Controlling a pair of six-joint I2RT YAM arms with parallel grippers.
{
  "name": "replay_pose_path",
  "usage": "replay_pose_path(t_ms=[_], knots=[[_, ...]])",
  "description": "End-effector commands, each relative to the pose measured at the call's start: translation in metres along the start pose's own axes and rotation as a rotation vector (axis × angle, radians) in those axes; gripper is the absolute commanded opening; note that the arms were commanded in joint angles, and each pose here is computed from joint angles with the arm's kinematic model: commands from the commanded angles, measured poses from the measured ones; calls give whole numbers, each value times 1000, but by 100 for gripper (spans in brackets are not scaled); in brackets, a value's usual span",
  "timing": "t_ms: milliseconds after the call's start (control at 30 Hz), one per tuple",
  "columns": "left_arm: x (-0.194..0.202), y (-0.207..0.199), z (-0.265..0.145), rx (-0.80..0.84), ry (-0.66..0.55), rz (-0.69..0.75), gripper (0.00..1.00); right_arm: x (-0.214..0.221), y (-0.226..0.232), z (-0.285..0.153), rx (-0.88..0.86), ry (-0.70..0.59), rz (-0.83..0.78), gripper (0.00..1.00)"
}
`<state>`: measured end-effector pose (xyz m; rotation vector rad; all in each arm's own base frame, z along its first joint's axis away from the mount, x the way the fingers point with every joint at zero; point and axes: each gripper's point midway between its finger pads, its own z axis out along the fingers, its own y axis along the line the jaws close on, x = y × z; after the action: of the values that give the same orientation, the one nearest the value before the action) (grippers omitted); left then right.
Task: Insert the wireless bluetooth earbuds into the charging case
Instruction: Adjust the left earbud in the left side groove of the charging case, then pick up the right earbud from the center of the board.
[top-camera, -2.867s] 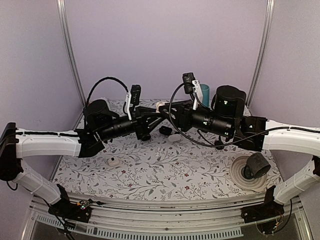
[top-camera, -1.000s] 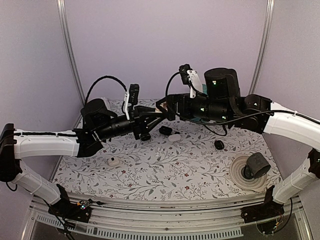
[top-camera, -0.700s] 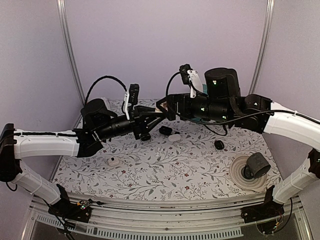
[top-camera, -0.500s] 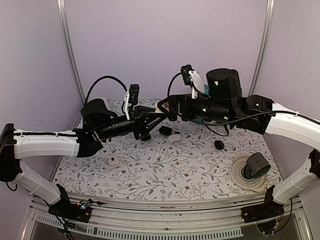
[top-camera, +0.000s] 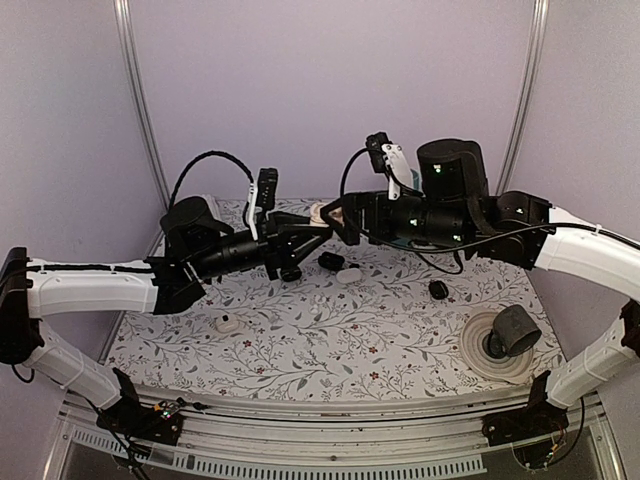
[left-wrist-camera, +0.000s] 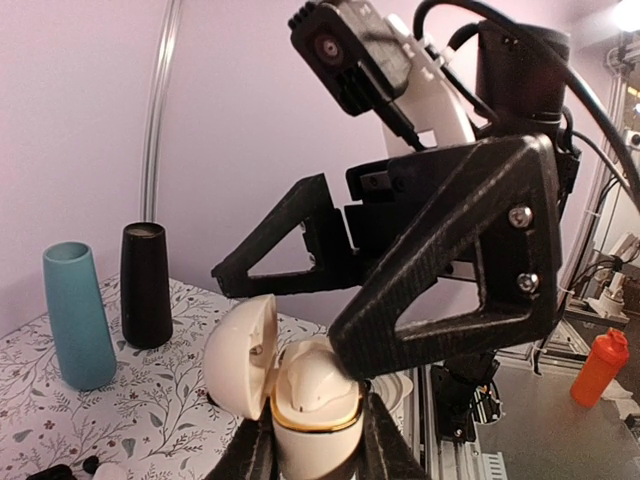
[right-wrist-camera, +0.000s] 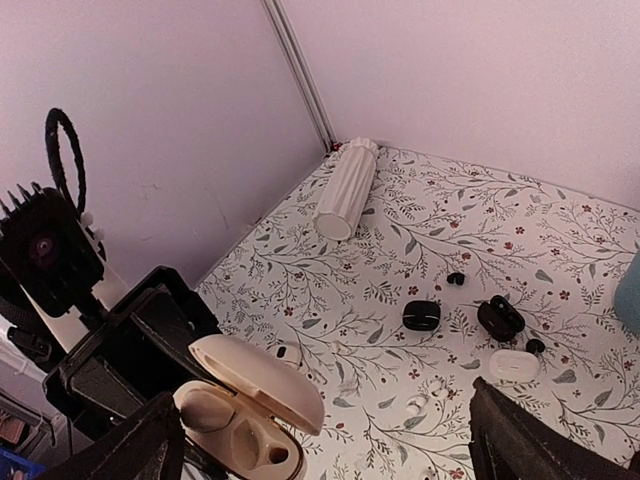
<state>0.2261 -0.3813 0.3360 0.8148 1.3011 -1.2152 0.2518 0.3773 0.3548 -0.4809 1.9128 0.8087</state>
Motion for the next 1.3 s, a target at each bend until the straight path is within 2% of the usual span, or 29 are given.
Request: replay_pose_path(t_ms=[0, 267, 500, 600, 767, 967, 1167, 1267], knots=[[-19, 6, -8, -26, -48, 27, 0, -10, -4, -16, 3, -27, 8, 100], [-18, 29, -23, -113, -53, 6, 0, 0, -30, -22, 34, 0, 42, 100], [-18, 44, -40, -192, -69, -9, 0, 46, -51, -9, 85, 116, 60, 98], [-20, 50, -46, -225, -77, -11, 0, 66, -56, -1, 99, 174, 64, 93], [-24, 59, -57, -277, -95, -11, 0, 127, -70, 19, 134, 347, 68, 81], [-30, 61, -65, -297, -109, -8, 0, 189, -80, 42, 153, 526, 80, 75], [-29, 61, -68, -299, -110, -13, 0, 239, -90, 64, 180, 683, 78, 65], [-29, 61, -69, -299, -111, -13, 0, 245, -91, 78, 197, 708, 71, 61]])
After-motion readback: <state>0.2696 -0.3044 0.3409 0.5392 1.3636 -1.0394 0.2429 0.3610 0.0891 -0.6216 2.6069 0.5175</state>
